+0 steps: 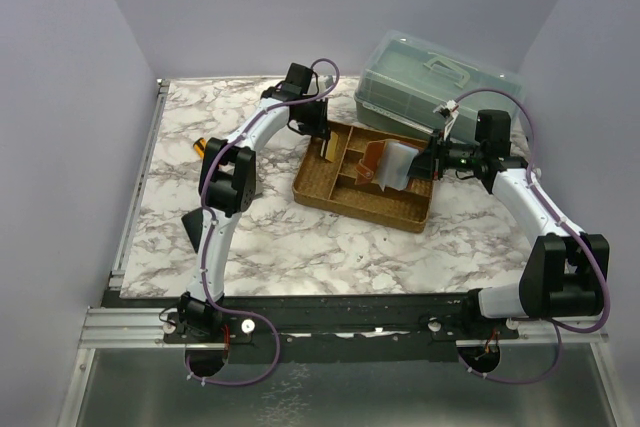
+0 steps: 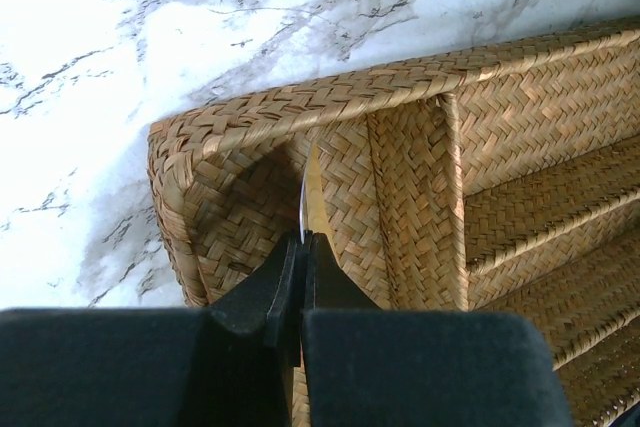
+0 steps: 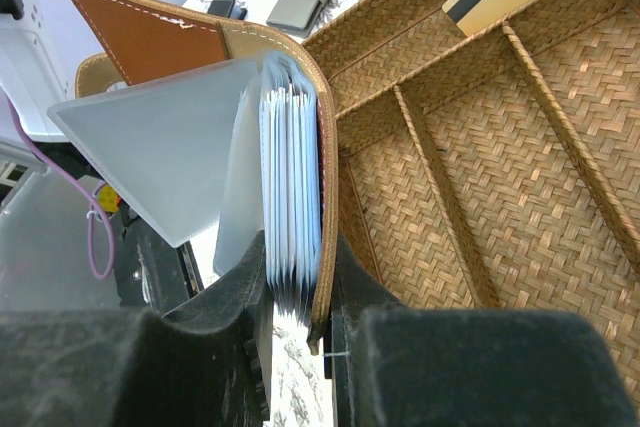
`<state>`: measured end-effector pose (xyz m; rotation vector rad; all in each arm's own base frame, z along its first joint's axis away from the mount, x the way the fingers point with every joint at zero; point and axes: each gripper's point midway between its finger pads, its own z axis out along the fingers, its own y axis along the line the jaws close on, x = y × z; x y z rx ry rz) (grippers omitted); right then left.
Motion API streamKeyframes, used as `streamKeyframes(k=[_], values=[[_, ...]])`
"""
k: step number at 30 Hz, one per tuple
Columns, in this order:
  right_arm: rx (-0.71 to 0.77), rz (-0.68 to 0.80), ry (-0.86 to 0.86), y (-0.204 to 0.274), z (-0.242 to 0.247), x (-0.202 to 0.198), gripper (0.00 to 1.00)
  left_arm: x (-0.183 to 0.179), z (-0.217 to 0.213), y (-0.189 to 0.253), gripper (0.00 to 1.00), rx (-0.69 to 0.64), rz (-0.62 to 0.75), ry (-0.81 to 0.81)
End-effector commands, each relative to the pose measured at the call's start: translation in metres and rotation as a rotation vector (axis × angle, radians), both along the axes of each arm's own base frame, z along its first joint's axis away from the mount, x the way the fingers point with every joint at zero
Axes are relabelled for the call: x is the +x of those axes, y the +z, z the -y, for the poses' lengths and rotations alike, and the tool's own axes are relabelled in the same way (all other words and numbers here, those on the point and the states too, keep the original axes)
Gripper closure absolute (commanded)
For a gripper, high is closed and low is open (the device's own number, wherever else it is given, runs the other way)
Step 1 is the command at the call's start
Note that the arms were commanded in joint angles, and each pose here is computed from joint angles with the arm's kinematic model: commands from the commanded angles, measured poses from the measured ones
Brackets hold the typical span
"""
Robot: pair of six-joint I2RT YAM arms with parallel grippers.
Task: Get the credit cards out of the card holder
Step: Place the object.
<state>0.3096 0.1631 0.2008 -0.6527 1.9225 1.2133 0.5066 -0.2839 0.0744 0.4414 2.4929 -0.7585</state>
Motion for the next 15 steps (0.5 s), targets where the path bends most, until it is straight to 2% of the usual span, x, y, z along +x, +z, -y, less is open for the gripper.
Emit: streamKeyframes(k=[1, 9, 15], values=[[0.03, 0.016, 0.027, 0.006, -0.001, -0.002, 1.0, -0.002, 0.003, -0.016, 0.97, 0.014, -0.027, -0.02], [0.03, 0.013, 0.027, 0.006, -0.001, -0.002, 1.0, 0.0, 0.0, -0.006, 0.97, 0.025, -0.007, -0.015], [0.03, 0.018, 0.028, 0.007, -0.001, -0.002, 1.0, 0.003, -0.012, 0.007, 0.99, 0.089, 0.006, 0.03]])
